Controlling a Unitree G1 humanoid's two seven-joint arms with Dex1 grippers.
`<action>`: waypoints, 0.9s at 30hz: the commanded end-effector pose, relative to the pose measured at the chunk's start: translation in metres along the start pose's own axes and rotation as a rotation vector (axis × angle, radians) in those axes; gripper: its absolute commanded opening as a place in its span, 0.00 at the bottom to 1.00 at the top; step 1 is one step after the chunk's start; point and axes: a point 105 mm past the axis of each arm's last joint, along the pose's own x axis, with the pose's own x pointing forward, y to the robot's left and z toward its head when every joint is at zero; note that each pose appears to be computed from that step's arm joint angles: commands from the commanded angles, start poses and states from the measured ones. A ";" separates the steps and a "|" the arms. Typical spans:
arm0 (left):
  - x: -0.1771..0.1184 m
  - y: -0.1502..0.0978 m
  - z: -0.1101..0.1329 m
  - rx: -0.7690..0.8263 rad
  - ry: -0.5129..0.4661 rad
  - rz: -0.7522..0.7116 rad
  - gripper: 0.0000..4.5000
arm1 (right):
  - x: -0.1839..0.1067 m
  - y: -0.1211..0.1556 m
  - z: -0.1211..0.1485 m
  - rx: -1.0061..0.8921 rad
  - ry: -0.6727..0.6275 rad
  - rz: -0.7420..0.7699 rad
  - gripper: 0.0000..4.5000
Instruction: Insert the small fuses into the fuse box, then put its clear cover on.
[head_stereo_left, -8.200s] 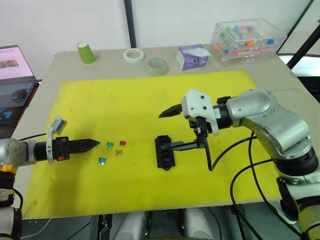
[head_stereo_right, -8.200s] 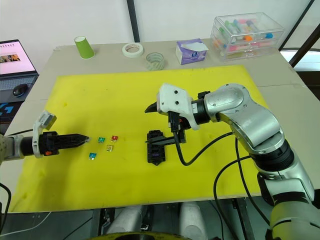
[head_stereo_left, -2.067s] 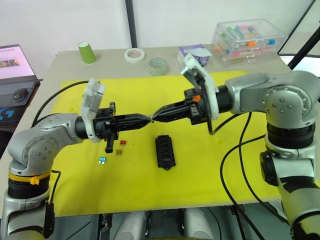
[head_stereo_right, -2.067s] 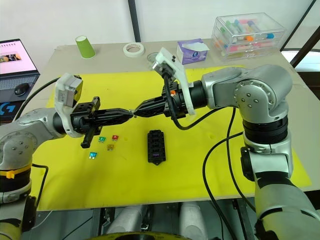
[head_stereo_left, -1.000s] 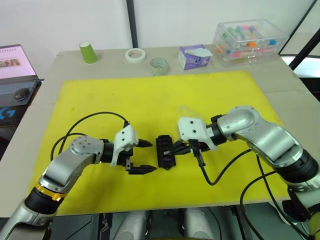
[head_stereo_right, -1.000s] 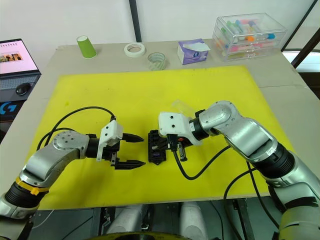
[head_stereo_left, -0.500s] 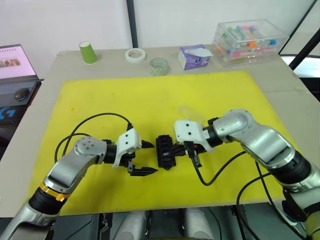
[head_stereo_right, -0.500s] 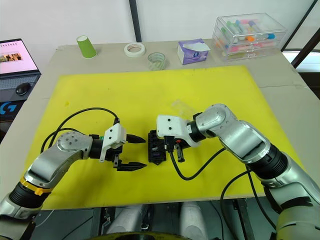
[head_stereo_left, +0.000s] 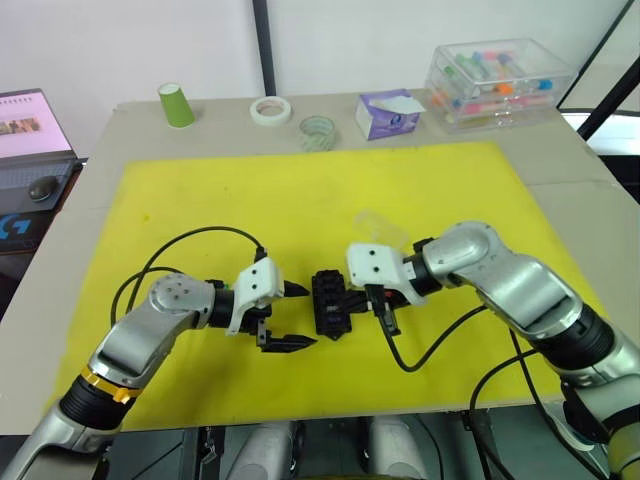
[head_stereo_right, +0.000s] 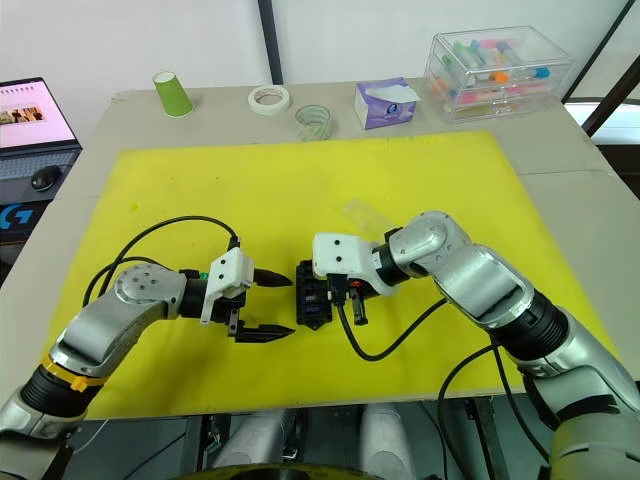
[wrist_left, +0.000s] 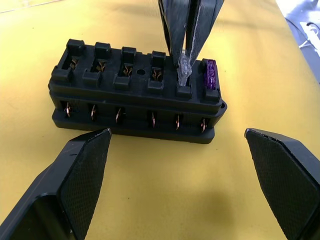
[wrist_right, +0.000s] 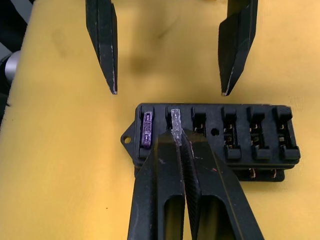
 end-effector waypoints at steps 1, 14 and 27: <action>-0.001 -0.001 0.007 0.034 -0.021 0.005 1.00 | 0.002 0.002 -0.001 0.002 0.019 0.003 0.00; 0.001 -0.002 0.007 0.033 -0.027 0.006 1.00 | -0.009 -0.004 0.018 0.023 0.008 -0.022 0.00; 0.003 -0.004 0.006 0.029 -0.032 0.006 1.00 | -0.009 0.001 0.024 0.022 0.012 -0.005 0.00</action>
